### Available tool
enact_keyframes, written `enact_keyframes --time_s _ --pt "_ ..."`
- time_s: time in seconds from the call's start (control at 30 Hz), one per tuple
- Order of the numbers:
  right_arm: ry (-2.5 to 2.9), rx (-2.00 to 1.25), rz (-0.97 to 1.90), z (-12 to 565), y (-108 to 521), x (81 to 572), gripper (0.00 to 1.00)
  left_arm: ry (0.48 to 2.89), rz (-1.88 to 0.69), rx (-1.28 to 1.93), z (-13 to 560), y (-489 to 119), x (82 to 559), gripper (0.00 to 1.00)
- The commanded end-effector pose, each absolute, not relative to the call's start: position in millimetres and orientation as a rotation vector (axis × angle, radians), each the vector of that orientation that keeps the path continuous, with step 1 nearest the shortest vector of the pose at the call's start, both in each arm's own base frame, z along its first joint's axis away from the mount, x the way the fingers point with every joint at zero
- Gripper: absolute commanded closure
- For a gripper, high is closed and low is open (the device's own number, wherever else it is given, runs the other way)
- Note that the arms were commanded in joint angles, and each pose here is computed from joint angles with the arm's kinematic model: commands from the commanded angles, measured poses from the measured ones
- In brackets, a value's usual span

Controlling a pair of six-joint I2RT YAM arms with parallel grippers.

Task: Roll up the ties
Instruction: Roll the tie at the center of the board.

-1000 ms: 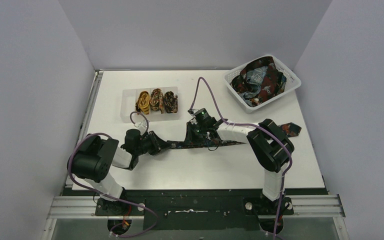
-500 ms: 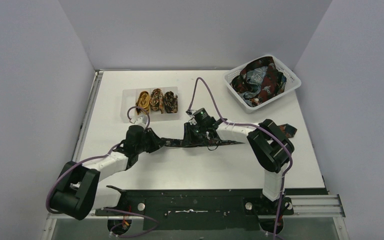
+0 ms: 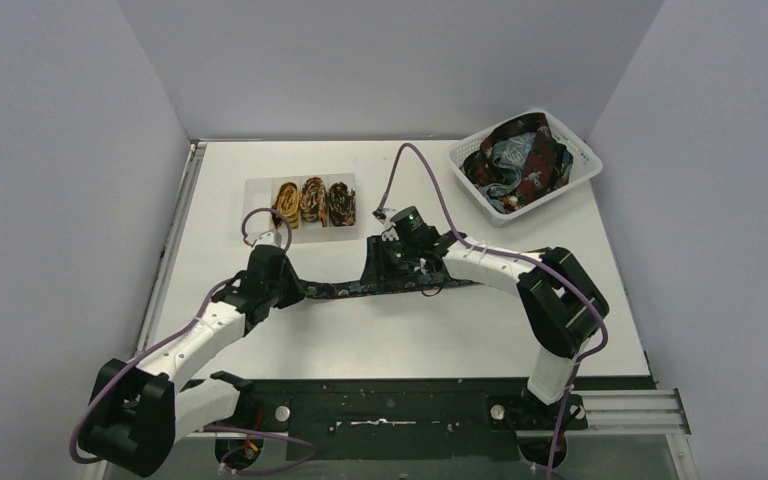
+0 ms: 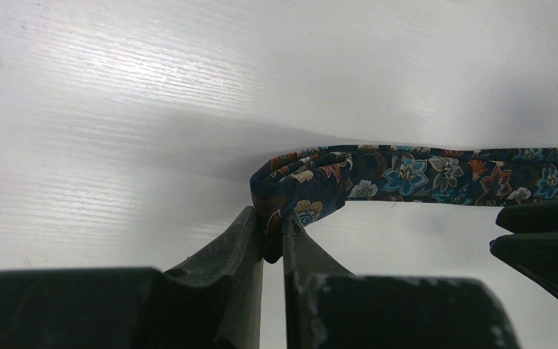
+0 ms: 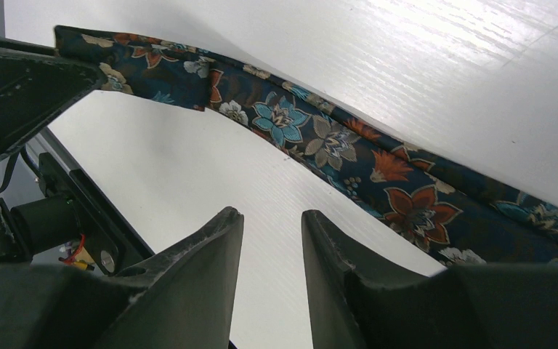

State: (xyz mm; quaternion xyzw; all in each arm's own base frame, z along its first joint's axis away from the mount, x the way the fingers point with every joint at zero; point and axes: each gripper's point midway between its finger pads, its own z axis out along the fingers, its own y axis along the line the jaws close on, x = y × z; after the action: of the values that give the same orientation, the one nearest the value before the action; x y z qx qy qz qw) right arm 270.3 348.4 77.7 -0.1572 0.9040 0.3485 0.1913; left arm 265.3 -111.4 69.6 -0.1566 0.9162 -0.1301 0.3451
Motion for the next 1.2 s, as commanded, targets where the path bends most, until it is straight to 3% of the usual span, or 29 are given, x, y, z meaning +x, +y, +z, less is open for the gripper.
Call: enact_keyframes --time_s 0.0,0.53,1.17 --pt "2.481 -0.432 0.980 97.3 348.6 280.2 0.63 2.367 -0.166 -0.355 91.9 -97.0 265.7 1.00" --pt "2.490 -0.347 0.931 96.4 331.6 289.1 0.62 2.391 0.215 -0.163 108.5 -94.6 268.7 1.00" --pt "2.387 -0.108 0.861 123.8 282.9 312.0 0.60 2.304 0.451 -0.098 110.1 -122.9 278.0 1.00"
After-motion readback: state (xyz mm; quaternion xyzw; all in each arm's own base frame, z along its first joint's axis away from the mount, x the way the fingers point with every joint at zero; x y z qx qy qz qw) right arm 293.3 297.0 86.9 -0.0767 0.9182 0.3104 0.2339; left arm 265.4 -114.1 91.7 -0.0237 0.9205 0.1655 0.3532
